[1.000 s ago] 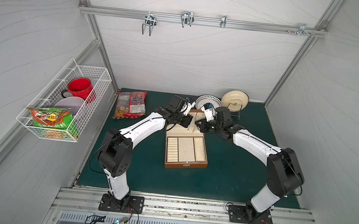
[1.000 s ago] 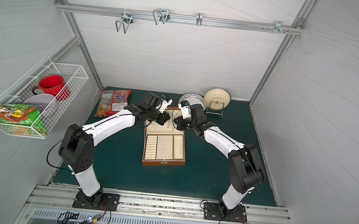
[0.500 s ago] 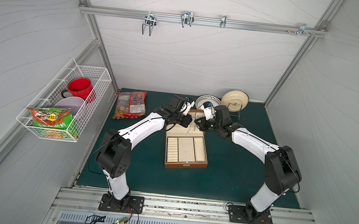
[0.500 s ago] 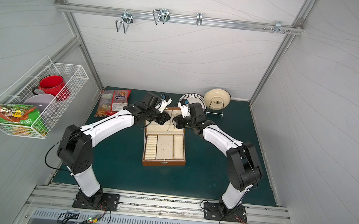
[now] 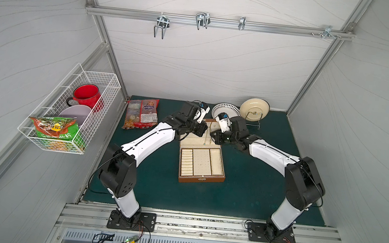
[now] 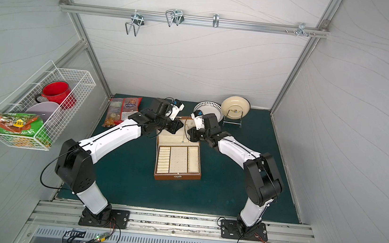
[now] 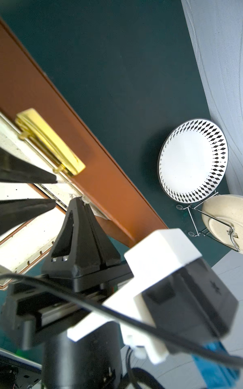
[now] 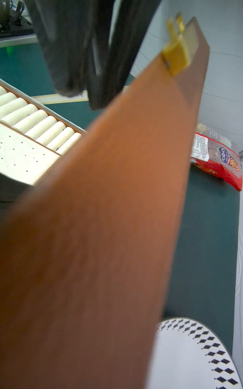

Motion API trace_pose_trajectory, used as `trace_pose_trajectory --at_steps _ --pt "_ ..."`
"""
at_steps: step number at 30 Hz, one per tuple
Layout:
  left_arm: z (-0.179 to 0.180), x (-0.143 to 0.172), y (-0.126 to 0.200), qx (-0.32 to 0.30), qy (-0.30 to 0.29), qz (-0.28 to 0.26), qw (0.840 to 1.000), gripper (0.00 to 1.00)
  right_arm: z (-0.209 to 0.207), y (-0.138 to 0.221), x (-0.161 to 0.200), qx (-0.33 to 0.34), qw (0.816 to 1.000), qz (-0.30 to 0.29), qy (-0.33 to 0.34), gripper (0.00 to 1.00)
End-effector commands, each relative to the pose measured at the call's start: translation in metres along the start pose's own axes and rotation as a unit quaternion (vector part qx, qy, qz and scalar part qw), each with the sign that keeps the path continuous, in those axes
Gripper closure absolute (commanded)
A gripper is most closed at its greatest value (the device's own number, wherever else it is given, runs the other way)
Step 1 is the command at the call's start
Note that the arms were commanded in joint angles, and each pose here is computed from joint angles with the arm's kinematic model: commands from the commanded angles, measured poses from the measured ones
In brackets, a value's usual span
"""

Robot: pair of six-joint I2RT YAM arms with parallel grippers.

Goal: Put jewelry chain into jewelry box
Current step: Hang the necklace on the jewelry box clasp.

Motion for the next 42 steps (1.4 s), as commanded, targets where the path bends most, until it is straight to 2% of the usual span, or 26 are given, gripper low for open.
trace_pose_trajectory --at_steps 1,11,25,26,28,32,42 --pt "-0.002 -0.019 0.025 -0.013 -0.013 -0.042 0.999 0.81 -0.001 -0.005 0.002 0.007 1.0 0.007 0.004 1.0" --pt "-0.004 -0.018 0.032 -0.014 -0.012 -0.046 0.999 0.81 -0.005 -0.013 0.02 0.02 0.999 0.027 0.011 1.0" --pt "-0.005 -0.015 0.037 -0.015 -0.01 -0.047 0.999 0.81 -0.006 -0.015 0.025 0.031 0.999 0.033 0.012 1.0" --pt "-0.006 -0.015 0.038 -0.015 -0.01 -0.048 0.999 0.81 -0.006 -0.014 0.024 0.033 0.999 0.032 0.012 0.99" --pt "-0.006 -0.016 0.04 -0.016 -0.01 -0.049 0.999 0.82 -0.003 -0.01 0.021 0.032 0.999 0.025 0.013 0.86" --pt "-0.007 -0.016 0.045 -0.018 -0.011 -0.051 0.998 0.81 0.004 0.0 0.013 0.031 0.999 0.011 0.016 0.76" --pt "-0.012 -0.006 0.063 -0.02 -0.012 -0.055 0.998 0.81 0.028 0.038 0.004 0.02 0.999 -0.02 0.022 0.67"
Point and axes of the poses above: each gripper's point midway between its finger pads, its own y axis back along the fingers, its own z axis along the line the jaws close on, x = y × z, the point moved 8 cm from there along y, back along the fingers, and after that the axes turned 10 degrees about -y, right-handed, at the moved point
